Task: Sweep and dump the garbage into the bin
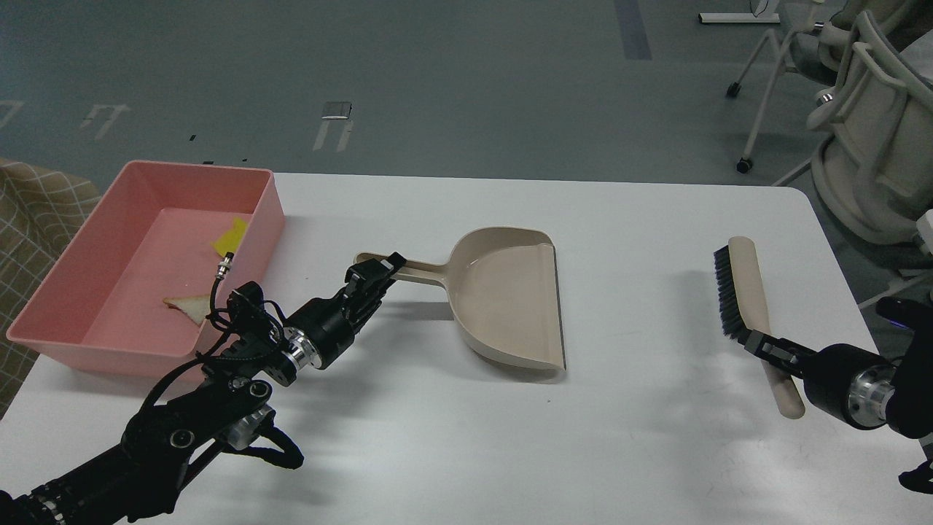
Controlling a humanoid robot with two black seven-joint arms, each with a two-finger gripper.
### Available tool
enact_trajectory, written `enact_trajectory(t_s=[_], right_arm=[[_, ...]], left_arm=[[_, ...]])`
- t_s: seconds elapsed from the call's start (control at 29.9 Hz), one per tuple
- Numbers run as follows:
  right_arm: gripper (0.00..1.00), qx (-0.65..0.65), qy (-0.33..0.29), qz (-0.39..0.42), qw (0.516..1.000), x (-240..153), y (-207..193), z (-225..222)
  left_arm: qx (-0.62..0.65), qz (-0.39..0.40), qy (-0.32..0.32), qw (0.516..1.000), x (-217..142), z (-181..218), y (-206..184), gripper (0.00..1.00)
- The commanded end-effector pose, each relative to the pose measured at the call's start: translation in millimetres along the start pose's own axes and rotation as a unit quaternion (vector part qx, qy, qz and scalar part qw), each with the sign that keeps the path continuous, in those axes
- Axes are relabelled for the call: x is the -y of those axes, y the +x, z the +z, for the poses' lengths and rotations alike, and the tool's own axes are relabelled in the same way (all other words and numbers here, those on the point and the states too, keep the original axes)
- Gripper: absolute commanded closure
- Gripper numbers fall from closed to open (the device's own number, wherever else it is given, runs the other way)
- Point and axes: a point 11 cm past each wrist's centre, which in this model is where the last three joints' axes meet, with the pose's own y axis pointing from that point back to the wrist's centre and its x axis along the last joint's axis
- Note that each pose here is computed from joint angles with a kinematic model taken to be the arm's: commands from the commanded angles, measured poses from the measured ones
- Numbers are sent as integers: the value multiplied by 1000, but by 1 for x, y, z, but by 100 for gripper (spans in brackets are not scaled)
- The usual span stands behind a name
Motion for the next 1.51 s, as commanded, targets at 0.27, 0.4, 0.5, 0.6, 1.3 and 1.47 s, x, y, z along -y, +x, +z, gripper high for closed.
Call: enact_trajectory(t_s=[0.27, 0.4, 0.5, 0.6, 1.3, 1.47], right_arm=[[98, -2, -15, -5, 1000, 0, -1, 10], [98, 0, -14, -7, 1000, 0, -3, 10], [95, 1, -13, -7, 1000, 1, -4, 9], [87, 2, -12, -8, 1000, 1, -4, 9], [57, 4, -2, 1, 1000, -2, 0, 2], [45, 13, 0, 37, 999, -11, 23, 4]], left_arm=[[-8, 6, 6, 1000, -1, -2, 1, 30], [-14, 9, 10, 1000, -2, -2, 4, 3], [-22, 14, 12, 1000, -4, -2, 9, 3], [-32, 21, 11, 999, -5, -2, 11, 2], [-49, 93, 25, 994, -35, 4, 84, 2], [-41, 110, 14, 993, -39, 19, 107, 2]])
